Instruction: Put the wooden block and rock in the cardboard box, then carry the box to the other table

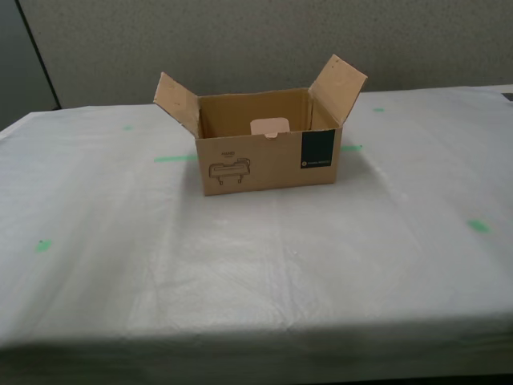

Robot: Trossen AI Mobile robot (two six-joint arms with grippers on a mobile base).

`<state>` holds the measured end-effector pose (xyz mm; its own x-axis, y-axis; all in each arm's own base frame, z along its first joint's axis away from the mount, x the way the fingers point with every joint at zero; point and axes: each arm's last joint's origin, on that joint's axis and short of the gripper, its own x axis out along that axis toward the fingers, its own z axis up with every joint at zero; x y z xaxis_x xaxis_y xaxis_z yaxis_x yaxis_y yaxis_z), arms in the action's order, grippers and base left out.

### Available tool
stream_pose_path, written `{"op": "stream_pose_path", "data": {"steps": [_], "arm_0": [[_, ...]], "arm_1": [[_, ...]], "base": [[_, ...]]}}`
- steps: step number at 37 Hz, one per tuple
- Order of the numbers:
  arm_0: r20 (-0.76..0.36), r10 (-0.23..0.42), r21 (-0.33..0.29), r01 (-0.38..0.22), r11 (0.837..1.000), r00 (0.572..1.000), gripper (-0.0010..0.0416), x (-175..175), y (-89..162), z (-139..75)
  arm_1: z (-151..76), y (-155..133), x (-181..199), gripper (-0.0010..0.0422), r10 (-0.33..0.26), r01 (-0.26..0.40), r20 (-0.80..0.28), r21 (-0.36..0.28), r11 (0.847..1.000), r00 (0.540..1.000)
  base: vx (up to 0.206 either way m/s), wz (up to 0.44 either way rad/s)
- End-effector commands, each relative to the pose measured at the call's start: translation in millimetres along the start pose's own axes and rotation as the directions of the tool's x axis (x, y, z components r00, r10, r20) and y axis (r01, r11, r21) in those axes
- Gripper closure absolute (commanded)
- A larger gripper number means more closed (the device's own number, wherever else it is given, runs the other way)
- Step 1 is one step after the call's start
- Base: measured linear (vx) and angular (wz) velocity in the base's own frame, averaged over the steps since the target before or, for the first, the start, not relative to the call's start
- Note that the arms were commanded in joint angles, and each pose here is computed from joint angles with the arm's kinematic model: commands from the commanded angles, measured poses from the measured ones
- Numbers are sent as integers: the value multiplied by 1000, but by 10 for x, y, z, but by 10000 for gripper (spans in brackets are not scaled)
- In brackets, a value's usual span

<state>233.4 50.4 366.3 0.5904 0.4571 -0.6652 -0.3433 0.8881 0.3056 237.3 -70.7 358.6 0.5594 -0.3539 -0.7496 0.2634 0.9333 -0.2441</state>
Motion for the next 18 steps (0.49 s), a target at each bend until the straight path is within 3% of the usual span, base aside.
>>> {"op": "stream_pose_path", "data": {"steps": [1,8,14,18], "arm_0": [[-13,-1,1,1,1000,1000,95,-45,14,-48],[-89,-6,24,8,1000,996,103,-51,10,-138],[-118,-6,30,10,999,993,115,-30,0,-180],[-142,-6,27,10,1000,990,113,1,-14,-220]], "arm_1": [[-59,12,30,156,3,-4,-21,-22,1000,1000],[-127,28,82,156,-4,1,-59,-42,999,998],[-199,28,139,156,-70,64,-109,-65,996,992],[-246,42,187,156,-71,62,-131,-71,996,989]], "base": [[0,0],[0,0],[0,0],[0,0]]}}
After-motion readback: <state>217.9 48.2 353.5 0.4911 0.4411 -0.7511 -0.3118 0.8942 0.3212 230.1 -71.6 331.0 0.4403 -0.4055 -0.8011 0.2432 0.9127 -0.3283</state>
